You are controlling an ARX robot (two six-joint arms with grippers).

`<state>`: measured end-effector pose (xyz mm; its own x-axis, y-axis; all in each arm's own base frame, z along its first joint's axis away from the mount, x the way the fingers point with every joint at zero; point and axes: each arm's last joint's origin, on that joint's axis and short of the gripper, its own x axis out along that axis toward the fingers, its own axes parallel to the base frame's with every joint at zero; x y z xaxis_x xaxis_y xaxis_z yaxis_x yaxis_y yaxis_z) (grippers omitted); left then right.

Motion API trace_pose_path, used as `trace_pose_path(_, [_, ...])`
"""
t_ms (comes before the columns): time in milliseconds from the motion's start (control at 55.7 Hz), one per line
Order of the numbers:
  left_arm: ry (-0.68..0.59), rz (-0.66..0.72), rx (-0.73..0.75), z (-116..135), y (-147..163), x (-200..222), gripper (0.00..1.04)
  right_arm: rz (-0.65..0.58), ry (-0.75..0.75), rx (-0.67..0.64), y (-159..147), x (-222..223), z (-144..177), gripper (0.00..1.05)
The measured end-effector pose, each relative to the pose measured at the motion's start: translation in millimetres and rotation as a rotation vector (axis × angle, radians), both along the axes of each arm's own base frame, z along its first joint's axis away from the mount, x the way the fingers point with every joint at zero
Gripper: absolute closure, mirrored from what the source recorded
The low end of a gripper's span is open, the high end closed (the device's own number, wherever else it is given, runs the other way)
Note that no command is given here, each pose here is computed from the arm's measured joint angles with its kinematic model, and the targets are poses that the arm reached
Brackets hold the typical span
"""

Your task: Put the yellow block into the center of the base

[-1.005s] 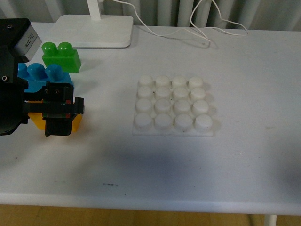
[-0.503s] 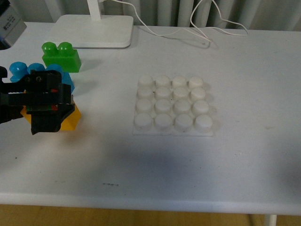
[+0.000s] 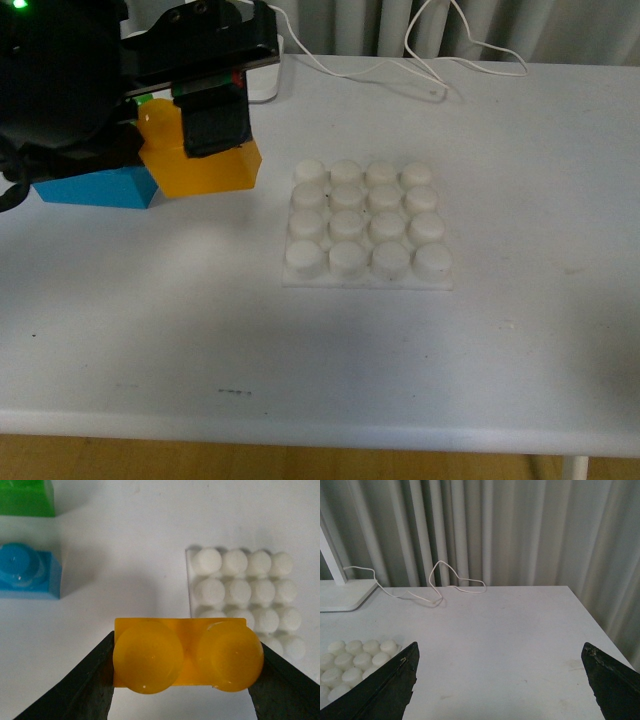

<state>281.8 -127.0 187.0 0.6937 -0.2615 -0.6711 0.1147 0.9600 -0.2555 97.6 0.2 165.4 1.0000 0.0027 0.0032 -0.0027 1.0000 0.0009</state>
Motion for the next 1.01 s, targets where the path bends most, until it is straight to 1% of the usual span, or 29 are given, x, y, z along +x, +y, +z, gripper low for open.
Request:
trace_pose_path(180, [-0.014, 0.001, -0.002, 4.1, -20.9, 12.4, 0.39, 0.0, 0.0, 0.0, 0.0, 0.0, 0.0, 0.09])
trace_pose_path(395, [-0.037, -0.031, 0.007, 9.9, -62.1, 20.7, 0.39, 0.0, 0.0, 0.0, 0.0, 0.0, 0.0, 0.09])
trace_pose_path(503, [-0.034, -0.041, 0.016, 8.2, -84.5, 24.2, 0.39, 0.0, 0.0, 0.0, 0.0, 0.0, 0.0, 0.09])
trace_pose_path(718, [-0.013, -0.037, 0.031, -3.5, -102.5, 26.3, 0.39, 0.0, 0.0, 0.0, 0.0, 0.0, 0.0, 0.09])
trace_pose_path(898, [0.011, -0.033, 0.057, -25.0, -114.5, 28.4, 0.39, 0.0, 0.0, 0.0, 0.0, 0.0, 0.0, 0.09])
trace_pose_path(1005, [0.013, -0.03, 0.061, -29.4, -118.5, 28.8, 0.39, 0.0, 0.0, 0.0, 0.0, 0.0, 0.0, 0.09])
